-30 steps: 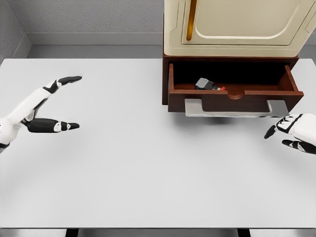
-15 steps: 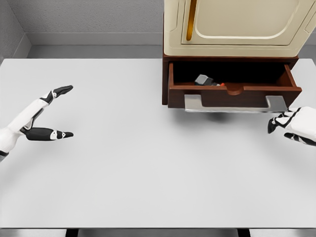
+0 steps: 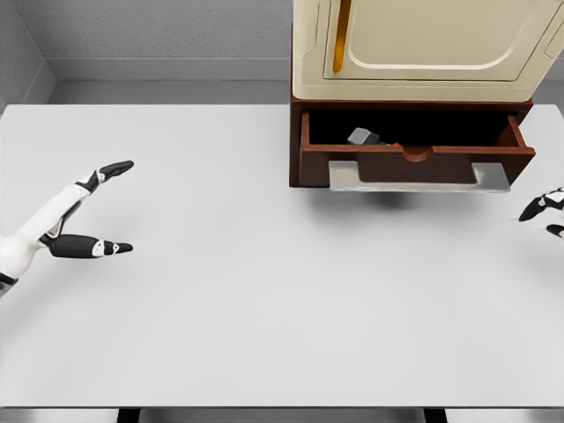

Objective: Put the switch into the drawer with left arm, and close the drawer with right arm

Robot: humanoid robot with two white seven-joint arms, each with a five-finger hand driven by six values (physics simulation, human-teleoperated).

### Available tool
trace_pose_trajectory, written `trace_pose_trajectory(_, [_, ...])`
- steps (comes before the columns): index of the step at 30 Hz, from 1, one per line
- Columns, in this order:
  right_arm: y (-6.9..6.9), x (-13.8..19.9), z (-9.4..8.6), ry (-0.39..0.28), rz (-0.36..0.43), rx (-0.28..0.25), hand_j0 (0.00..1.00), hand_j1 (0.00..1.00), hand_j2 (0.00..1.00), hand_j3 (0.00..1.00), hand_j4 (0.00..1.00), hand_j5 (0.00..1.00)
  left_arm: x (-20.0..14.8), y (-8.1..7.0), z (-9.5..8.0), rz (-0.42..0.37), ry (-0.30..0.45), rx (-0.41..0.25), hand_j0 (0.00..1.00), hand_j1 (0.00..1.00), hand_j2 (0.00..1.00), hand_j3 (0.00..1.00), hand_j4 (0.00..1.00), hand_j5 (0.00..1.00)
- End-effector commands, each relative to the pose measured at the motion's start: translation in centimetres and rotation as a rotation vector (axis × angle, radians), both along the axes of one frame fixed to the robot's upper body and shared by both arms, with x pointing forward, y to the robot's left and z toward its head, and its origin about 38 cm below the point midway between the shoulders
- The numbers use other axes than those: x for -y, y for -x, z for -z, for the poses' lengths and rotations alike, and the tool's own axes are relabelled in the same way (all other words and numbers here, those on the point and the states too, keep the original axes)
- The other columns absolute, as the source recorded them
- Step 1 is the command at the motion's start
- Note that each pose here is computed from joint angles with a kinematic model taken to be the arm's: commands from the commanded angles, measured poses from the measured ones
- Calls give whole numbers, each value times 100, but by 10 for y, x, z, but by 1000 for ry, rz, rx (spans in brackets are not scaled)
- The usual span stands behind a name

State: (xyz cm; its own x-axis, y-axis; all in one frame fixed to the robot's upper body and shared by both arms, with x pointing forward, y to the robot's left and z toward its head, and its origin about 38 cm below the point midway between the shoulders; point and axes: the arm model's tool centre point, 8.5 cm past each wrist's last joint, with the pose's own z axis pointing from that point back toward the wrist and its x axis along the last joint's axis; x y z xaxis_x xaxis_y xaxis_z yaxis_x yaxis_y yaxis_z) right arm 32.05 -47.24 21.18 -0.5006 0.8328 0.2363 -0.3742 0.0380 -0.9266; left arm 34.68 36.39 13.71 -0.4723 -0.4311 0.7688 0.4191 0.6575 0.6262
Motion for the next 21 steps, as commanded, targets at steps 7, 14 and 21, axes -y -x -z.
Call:
trace_pose_trajectory(7, [8,-44,-4,-26,-130,9,51,51,51,51,51,51,3,2,2,14,-29,2,100,100,100,100,100,100])
trace_pose_trajectory(14, [16,-74,-5,-59,-217,9,50,50,50,50,50,50,5,4,4,35,-37,-15,100,100,100,100,100,100])
trace_pose_trajectory(21, [19,-85,6,-97,-232,1,50,50,50,50,50,50,3,4,4,32,-36,-15,100,100,100,100,100,100])
